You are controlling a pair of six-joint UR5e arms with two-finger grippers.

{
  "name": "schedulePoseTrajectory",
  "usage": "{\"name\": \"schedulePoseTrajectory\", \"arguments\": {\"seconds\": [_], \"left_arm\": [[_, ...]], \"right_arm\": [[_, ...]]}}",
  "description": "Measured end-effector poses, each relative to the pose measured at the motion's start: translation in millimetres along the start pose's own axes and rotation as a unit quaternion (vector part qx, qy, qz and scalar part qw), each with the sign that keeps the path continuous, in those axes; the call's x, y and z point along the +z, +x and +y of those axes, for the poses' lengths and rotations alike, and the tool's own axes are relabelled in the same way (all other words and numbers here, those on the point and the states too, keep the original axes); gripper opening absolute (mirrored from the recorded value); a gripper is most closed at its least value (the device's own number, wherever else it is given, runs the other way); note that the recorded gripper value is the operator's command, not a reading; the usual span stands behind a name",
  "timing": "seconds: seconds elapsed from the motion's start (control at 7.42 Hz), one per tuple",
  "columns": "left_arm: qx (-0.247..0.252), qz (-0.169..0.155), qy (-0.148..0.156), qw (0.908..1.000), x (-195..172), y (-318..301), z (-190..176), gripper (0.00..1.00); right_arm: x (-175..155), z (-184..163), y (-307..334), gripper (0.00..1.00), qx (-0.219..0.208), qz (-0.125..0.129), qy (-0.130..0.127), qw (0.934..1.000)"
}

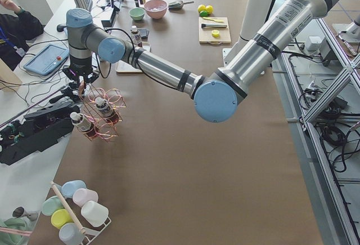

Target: Take tea from basket to plate

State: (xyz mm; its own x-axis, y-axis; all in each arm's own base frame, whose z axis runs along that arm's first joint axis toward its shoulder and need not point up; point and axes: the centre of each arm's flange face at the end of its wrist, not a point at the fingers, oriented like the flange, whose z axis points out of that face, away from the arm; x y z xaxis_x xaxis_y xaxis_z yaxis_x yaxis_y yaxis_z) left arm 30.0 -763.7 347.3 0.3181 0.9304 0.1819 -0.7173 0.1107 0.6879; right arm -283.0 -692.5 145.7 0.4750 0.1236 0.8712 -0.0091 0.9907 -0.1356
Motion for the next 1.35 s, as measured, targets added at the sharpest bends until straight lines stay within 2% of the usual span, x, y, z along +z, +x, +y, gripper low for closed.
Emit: {"name": "schedulePoseTrajectory", "arguments": {"seconds": [0.13,0.27,0.4,0.54,0.81,0.94,1.08,1.21,1.35], "left_arm": [[0.002,-0.003,0.001,1.0000,7,-2,4,0.00],[0.004,-0.003,0.001,1.0000,11,-2,5,0.00],[0.006,-0.004,0.002,1.0000,14,-1,4,0.00],[0.008,-0.005,0.003,0.9999,15,-1,4,0.01],[0.017,-0.013,0.007,0.9997,22,5,9,0.44],[0.020,-0.018,0.006,0.9996,24,7,10,0.54],[0.021,-0.022,0.006,0.9995,23,7,9,0.58],[0.020,-0.022,0.005,0.9995,24,7,8,0.97],[0.019,-0.023,0.004,0.9996,24,7,8,0.97]], "right_arm": [[-10,26,42,0.90,-0.014,0.023,0.011,0.9996],[-16,52,81,0.93,-0.037,0.057,0.021,0.9975],[-22,73,125,0.98,-0.073,0.098,0.021,0.9923],[-31,80,180,0.98,-0.099,0.128,0.015,0.9868],[-47,112,298,0.99,-0.109,0.155,0.001,0.9820],[-60,133,353,0.99,-0.104,0.161,-0.001,0.9814],[-71,152,406,1.00,-0.108,0.164,-0.007,0.9804],[-80,171,456,1.00,-0.109,0.164,-0.007,0.9804],[-79,195,503,1.00,-0.107,0.161,-0.002,0.9810]]}}
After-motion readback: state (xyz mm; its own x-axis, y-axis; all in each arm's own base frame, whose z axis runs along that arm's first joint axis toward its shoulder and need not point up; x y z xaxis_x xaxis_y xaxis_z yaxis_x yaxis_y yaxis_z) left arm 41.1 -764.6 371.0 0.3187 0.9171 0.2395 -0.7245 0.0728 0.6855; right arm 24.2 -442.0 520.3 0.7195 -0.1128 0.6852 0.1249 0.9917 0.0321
